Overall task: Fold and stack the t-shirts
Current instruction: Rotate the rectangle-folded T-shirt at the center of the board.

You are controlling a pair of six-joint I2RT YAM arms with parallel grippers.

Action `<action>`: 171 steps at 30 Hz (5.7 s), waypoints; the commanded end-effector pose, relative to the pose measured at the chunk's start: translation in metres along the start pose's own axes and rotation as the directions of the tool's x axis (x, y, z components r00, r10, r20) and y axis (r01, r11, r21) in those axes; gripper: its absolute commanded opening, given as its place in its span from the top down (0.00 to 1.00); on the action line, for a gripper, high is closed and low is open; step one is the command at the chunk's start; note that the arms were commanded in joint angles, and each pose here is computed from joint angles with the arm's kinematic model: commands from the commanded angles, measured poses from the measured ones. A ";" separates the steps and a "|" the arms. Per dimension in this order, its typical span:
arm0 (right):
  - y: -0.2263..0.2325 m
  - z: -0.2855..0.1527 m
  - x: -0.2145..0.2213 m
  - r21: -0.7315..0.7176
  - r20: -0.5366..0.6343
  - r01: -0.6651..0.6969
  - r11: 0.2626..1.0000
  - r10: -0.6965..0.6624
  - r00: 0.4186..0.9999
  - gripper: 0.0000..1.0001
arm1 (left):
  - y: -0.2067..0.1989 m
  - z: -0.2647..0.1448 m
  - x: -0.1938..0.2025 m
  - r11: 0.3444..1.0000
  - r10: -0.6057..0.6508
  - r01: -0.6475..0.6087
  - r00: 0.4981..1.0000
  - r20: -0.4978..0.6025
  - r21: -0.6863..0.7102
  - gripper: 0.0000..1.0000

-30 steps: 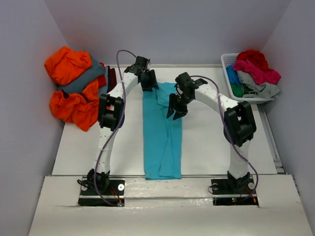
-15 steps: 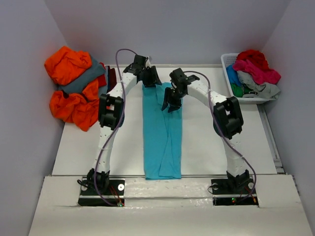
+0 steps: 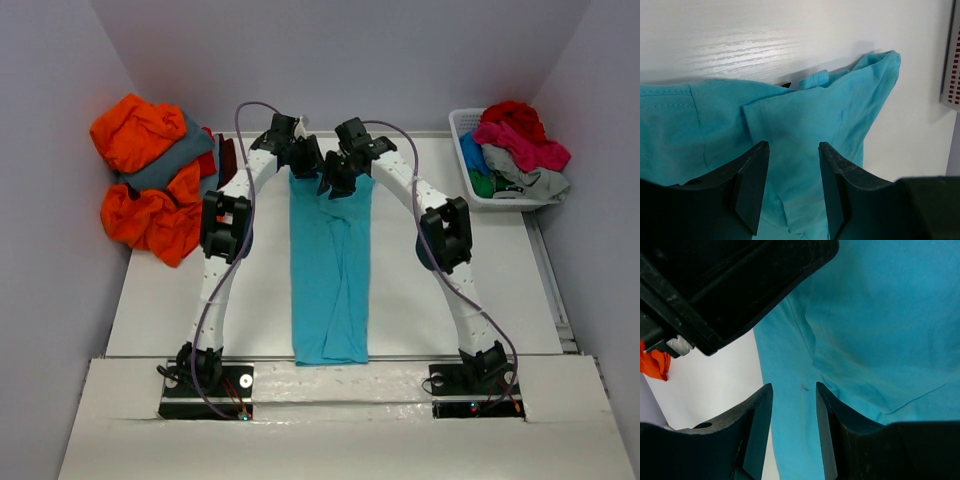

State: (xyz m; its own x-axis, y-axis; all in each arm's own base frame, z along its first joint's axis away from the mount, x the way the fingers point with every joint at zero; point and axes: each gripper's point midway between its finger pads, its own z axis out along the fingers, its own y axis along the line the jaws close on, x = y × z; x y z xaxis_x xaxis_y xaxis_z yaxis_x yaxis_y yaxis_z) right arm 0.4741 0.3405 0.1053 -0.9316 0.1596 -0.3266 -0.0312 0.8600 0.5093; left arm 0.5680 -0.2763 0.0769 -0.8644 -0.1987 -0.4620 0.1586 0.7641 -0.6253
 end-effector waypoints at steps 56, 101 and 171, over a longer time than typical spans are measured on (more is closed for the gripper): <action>-0.030 0.029 0.013 0.226 0.029 0.071 0.972 -0.079 0.996 0.74 | 0.010 0.010 0.009 0.998 0.018 -0.016 0.999 -0.029 0.063 0.54; -0.011 -0.002 0.010 0.192 0.068 0.063 0.979 -0.078 0.995 0.93 | -0.032 -0.022 -0.023 0.982 0.173 -0.180 0.979 0.104 0.063 0.94; -0.051 -0.083 0.047 0.358 0.116 -0.066 0.931 0.026 0.993 0.93 | -0.121 -0.073 -0.060 0.917 0.375 -0.398 0.885 0.276 0.027 0.94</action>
State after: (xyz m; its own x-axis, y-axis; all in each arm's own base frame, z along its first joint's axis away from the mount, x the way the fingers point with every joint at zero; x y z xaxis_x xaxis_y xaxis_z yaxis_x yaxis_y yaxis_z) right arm 0.4065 0.2598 0.1077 -0.8899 0.2290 -0.3945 0.1688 0.9688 0.1817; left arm 0.5403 -0.3437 0.1280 -0.7369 0.0310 -0.6753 0.4650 0.7484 -0.4730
